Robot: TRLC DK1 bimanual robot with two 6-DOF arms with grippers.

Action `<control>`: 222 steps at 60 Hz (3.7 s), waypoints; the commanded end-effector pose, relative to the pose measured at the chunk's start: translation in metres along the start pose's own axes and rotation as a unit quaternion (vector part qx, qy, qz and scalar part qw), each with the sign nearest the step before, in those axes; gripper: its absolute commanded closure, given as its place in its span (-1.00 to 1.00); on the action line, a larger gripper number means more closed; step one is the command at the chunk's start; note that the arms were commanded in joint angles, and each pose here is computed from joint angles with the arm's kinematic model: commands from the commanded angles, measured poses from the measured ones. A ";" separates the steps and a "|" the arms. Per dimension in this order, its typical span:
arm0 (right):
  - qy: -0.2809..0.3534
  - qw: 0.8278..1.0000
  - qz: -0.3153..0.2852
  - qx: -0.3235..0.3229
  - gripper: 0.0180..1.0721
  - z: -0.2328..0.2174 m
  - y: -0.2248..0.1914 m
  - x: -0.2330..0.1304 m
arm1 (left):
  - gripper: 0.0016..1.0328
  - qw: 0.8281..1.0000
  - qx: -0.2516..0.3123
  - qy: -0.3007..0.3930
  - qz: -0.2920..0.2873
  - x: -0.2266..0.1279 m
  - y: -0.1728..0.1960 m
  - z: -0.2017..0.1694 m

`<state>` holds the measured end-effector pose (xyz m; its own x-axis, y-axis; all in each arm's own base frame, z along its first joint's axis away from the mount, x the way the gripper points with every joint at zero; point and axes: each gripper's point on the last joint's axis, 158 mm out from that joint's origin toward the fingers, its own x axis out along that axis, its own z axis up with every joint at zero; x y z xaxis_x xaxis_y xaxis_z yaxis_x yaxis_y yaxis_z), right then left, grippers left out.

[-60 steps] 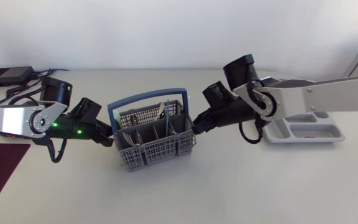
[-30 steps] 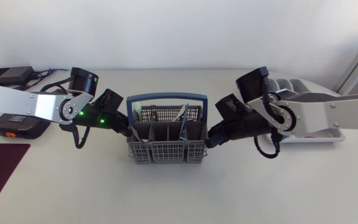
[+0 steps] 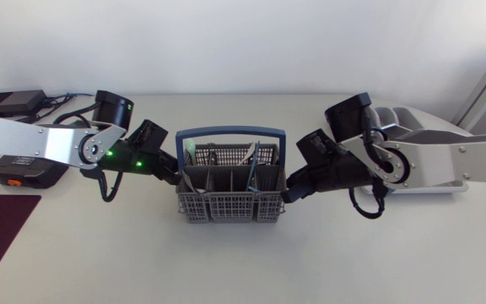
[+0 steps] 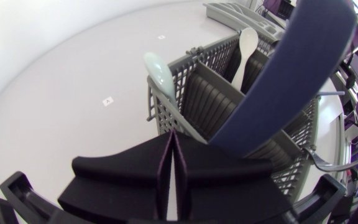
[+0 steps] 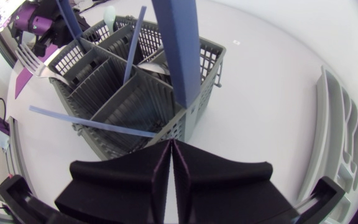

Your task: Unload the cutlery basket into the drawer organizer.

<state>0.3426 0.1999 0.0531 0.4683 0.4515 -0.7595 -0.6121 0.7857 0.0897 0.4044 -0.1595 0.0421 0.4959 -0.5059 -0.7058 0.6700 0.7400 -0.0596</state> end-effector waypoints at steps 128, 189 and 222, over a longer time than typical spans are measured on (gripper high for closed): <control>-0.133 0.952 -0.052 -0.272 -0.39 0.016 0.088 -0.025 | 0.08 0.977 0.172 -0.123 0.030 -0.144 -0.109 -0.013; -0.152 0.947 -0.059 -0.279 0.89 0.041 0.098 -0.018 | 0.08 0.975 0.181 -0.123 0.027 -0.140 -0.115 -0.016; -0.205 0.949 -0.034 -0.236 0.89 0.085 0.112 -0.098 | 0.08 0.974 0.188 -0.122 0.028 -0.138 -0.120 -0.014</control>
<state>0.2873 0.2769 0.1632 0.6651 0.5778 -0.4730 -0.7445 0.5617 -0.3609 0.2507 -0.1705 0.1432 0.6288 -0.5925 -0.5036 0.7635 0.5931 0.2556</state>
